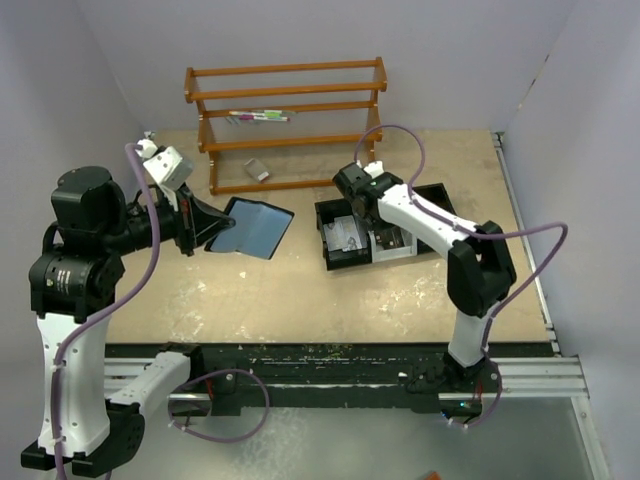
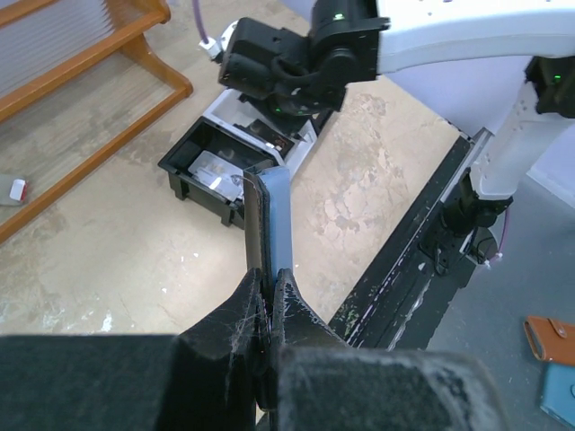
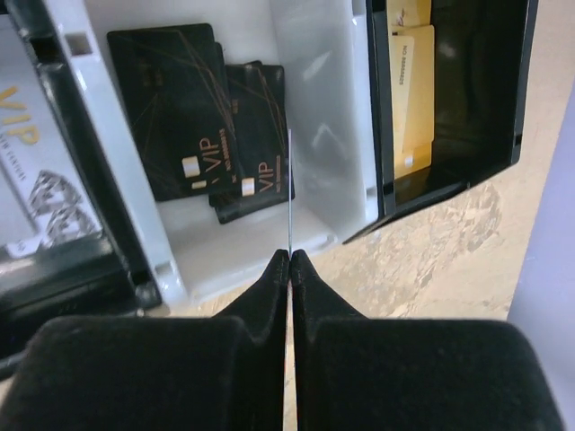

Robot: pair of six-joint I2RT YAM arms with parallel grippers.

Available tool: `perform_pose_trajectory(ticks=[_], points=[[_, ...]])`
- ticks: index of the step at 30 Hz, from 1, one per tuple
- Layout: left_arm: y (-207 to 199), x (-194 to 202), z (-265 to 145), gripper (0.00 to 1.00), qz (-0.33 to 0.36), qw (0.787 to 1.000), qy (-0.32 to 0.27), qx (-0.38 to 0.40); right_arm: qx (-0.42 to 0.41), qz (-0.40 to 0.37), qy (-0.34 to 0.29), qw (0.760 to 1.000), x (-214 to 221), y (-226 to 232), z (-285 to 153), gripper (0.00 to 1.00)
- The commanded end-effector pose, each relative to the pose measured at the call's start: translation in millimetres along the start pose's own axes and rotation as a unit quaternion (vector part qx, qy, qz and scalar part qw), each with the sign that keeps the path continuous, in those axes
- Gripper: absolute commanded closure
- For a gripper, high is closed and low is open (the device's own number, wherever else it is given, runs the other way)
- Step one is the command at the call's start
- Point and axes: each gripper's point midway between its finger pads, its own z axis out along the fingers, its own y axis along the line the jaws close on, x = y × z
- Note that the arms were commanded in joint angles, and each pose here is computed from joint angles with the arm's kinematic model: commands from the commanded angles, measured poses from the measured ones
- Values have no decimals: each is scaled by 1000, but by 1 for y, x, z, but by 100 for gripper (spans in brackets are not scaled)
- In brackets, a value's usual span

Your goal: Take the credit cards out of the card holder

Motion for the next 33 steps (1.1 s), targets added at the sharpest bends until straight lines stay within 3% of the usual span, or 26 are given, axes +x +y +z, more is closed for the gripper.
perform_pose_trajectory(ticks=[1, 8, 15, 20, 24, 29, 32, 33], points=[[-17, -14, -7, 100, 23, 999, -23, 29, 35, -1, -23, 999, -25, -12, 12, 100], [-38, -14, -13, 100, 29, 996, -25, 75, 36, -12, -8, 999, -31, 3, 44, 100], [-88, -19, -31, 100, 48, 977, -47, 204, -5, 6, 14, 1000, -23, 29, 56, 99], [-104, -20, -38, 100, 52, 963, -55, 259, -118, 65, -46, 990, -55, 34, 6, 57], [-118, -20, -47, 100, 75, 946, -59, 311, -212, 101, -114, 965, -85, 23, -59, 35], [-131, -19, -58, 100, 164, 927, -95, 322, -301, 116, -207, 924, -102, 1, -130, 25], [-132, -17, -61, 100, 232, 914, -119, 311, -405, 106, -258, 871, -98, 7, -180, 23], [-132, -15, -60, 100, 250, 909, -124, 309, -458, 97, -271, 841, -92, 15, -200, 23]])
